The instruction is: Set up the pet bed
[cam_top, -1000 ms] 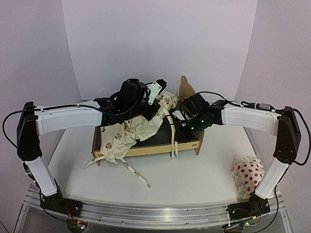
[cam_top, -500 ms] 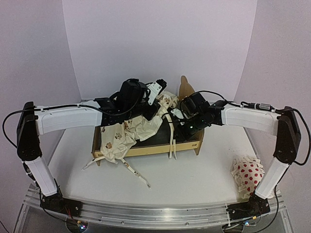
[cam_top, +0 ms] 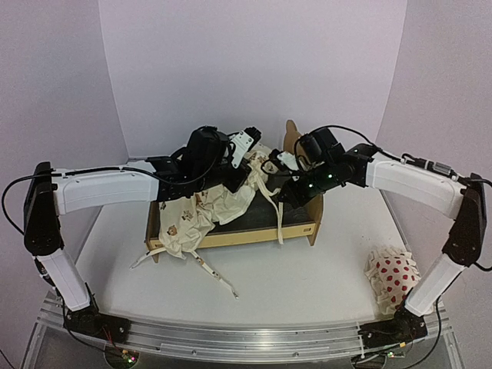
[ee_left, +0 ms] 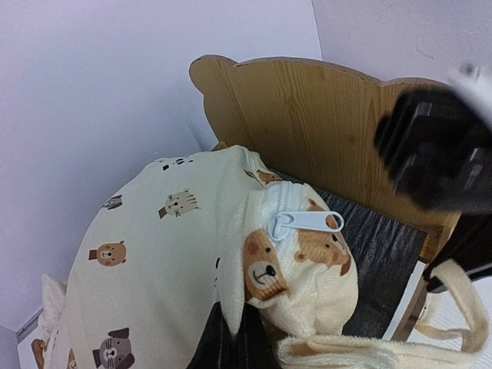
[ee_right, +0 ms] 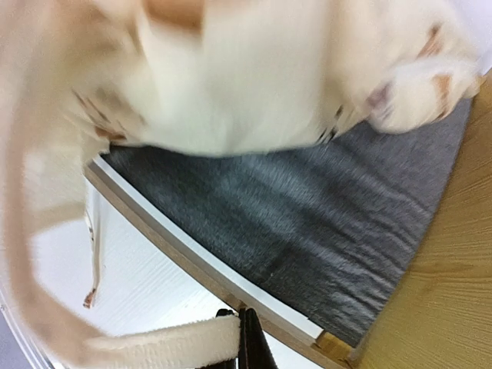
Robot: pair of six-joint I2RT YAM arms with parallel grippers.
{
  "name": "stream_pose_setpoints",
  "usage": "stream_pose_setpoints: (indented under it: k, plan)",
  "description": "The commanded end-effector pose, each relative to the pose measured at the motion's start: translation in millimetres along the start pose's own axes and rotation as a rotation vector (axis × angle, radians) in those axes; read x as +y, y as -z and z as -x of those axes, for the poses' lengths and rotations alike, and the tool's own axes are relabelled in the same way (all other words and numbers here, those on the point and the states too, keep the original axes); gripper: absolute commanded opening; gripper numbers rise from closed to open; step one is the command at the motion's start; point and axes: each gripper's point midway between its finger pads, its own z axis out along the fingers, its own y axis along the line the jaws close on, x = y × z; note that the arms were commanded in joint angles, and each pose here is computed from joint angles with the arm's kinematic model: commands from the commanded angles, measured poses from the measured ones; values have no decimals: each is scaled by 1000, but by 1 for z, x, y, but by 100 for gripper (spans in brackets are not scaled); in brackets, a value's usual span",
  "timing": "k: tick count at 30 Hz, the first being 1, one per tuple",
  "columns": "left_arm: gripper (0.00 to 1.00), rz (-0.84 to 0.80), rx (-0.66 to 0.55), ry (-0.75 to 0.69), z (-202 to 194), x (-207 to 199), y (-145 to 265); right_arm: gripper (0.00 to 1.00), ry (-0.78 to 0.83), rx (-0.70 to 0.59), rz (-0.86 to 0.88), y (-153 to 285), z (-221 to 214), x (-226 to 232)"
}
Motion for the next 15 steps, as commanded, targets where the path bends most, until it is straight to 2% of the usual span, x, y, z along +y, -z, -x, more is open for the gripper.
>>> stream_pose_setpoints:
  k: [1,8,15]
  plan:
    - [0,41,-64,44,25,21,24,0,20,-116,-47,46,37,-3]
    - [0,34,-59,46,23,20,24,0,14,-138,-103,54,50,-12]
    - [0,28,-58,49,22,19,25,0,-8,-70,-113,29,33,-16]
